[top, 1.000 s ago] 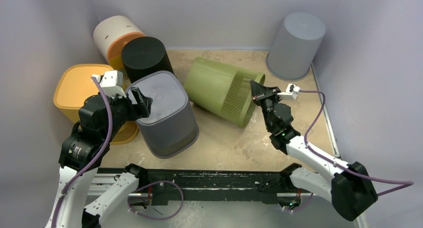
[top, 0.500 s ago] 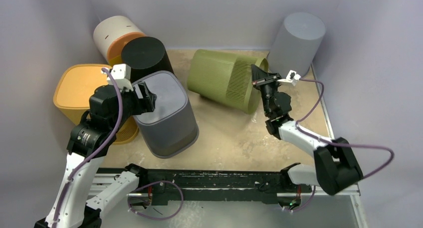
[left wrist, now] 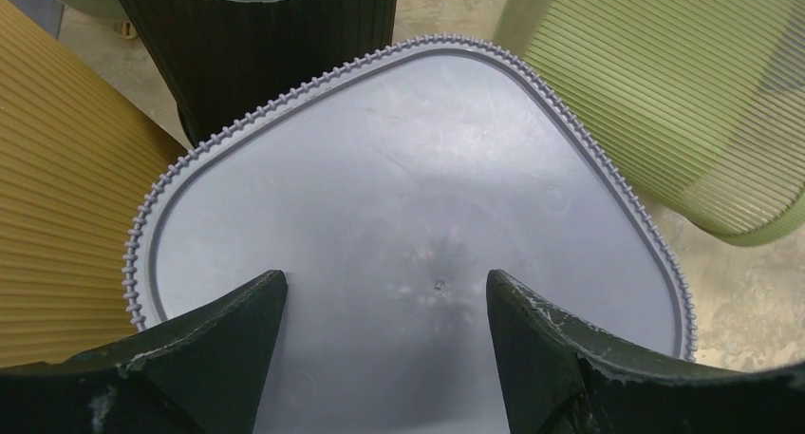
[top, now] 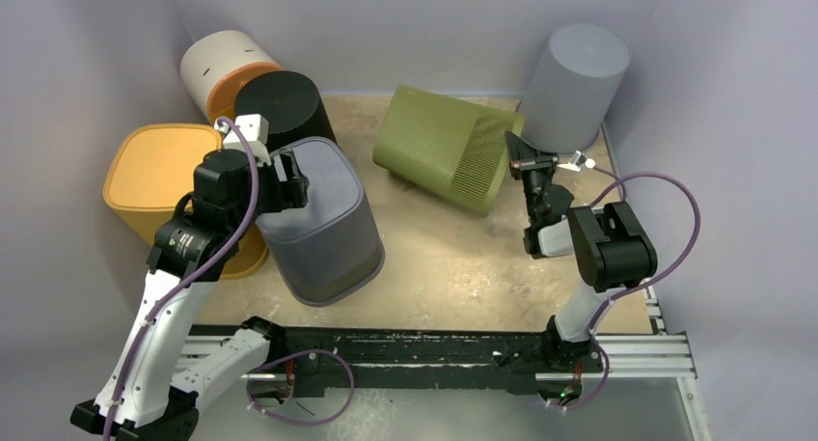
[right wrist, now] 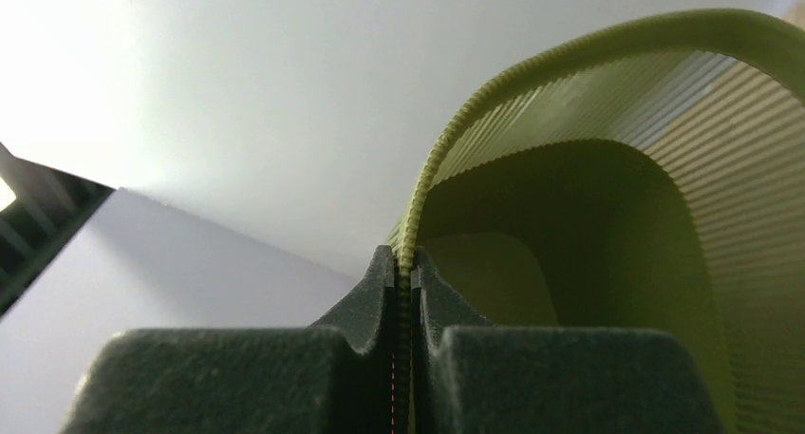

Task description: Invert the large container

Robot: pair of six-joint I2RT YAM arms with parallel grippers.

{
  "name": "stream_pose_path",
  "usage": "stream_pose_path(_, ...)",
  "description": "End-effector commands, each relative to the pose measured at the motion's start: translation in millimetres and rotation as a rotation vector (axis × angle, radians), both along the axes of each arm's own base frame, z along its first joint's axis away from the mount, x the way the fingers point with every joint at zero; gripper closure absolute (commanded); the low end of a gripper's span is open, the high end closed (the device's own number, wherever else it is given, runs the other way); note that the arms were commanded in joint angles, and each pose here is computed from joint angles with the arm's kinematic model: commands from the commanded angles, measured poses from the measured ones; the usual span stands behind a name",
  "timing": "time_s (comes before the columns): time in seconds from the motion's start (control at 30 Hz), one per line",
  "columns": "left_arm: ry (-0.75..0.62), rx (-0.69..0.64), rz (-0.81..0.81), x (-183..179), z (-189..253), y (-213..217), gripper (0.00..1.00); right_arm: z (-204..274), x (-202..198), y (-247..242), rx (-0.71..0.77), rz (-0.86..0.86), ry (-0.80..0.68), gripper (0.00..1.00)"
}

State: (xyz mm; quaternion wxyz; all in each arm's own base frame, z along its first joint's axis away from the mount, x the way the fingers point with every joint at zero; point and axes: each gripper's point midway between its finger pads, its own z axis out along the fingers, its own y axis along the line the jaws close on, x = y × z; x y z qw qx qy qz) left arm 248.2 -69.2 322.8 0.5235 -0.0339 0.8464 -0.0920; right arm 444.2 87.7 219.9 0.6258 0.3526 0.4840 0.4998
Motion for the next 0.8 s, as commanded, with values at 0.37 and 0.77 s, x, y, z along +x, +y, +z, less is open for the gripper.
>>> stream_pose_path(0.37, -0.061, -0.030, -0.005, 12.2, 11.1, -6.1, 0.25, 6.9, -110.3, -79.1, -0.032, -0.015, -0.120, 1.00)
stream_pose_path(0.77, -0.049, -0.066, -0.007, 6.6, -3.1, -8.6, 0.25, -68.6, -116.6, -86.6, -0.062, -0.009, 0.116, 1.00)
